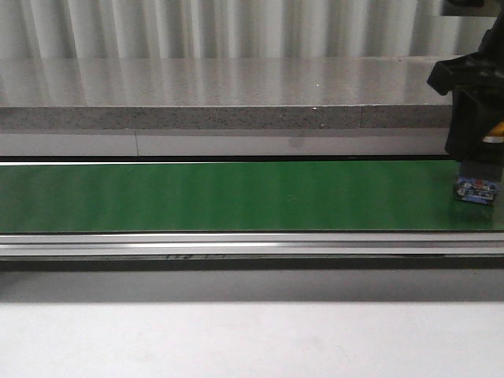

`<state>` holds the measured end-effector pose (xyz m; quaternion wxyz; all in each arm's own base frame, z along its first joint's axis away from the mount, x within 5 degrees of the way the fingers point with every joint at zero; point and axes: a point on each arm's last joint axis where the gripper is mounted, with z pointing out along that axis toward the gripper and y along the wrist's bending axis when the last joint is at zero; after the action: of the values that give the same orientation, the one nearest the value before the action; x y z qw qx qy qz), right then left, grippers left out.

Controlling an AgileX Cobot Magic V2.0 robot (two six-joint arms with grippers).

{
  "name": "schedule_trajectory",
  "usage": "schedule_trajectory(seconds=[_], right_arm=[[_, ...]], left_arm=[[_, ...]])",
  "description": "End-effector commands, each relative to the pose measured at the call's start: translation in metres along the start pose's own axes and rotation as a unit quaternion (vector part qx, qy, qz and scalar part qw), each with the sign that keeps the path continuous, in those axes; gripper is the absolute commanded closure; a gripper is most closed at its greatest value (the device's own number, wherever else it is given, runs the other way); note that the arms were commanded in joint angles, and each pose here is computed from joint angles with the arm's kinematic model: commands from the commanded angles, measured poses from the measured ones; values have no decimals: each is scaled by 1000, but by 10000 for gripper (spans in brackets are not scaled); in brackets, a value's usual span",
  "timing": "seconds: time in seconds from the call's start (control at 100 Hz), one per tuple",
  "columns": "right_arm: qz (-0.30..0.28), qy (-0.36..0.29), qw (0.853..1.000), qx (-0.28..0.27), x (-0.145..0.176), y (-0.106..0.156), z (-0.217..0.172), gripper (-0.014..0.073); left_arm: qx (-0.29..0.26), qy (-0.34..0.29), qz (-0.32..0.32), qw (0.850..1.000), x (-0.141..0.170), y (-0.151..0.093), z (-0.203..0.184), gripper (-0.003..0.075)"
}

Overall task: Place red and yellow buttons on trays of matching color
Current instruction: 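Move the right gripper to the yellow button at the belt end and grasp it, then carry the yellow button with the right gripper and release it in the yellow tray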

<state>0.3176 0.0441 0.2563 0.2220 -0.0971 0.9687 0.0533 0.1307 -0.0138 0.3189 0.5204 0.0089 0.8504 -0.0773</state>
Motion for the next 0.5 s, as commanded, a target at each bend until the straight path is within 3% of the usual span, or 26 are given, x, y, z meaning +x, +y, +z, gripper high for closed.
schedule_trajectory(seconds=[0.0, 0.15, 0.31, 0.41, 0.49], right_arm=[[1, -41, 999, -2, -6, 3, -24, 499], [32, -48, 998, 4, 0, -5, -47, 498], [98, -55, 992, 62, 15, -39, -81, 498], [165, -57, 977, 123, 33, -69, -102, 498], [236, -57, 953, 179, 53, -94, -114, 498]], left_arm=[[5, -47, -2, 999, -14, -2, -5, 740], [5, -47, -2, 999, -14, -2, -5, 740], [5, -47, -2, 999, -14, -2, -5, 740], [5, -47, -2, 999, -14, -2, -5, 740], [5, -47, -2, 999, -14, -2, -5, 740]])
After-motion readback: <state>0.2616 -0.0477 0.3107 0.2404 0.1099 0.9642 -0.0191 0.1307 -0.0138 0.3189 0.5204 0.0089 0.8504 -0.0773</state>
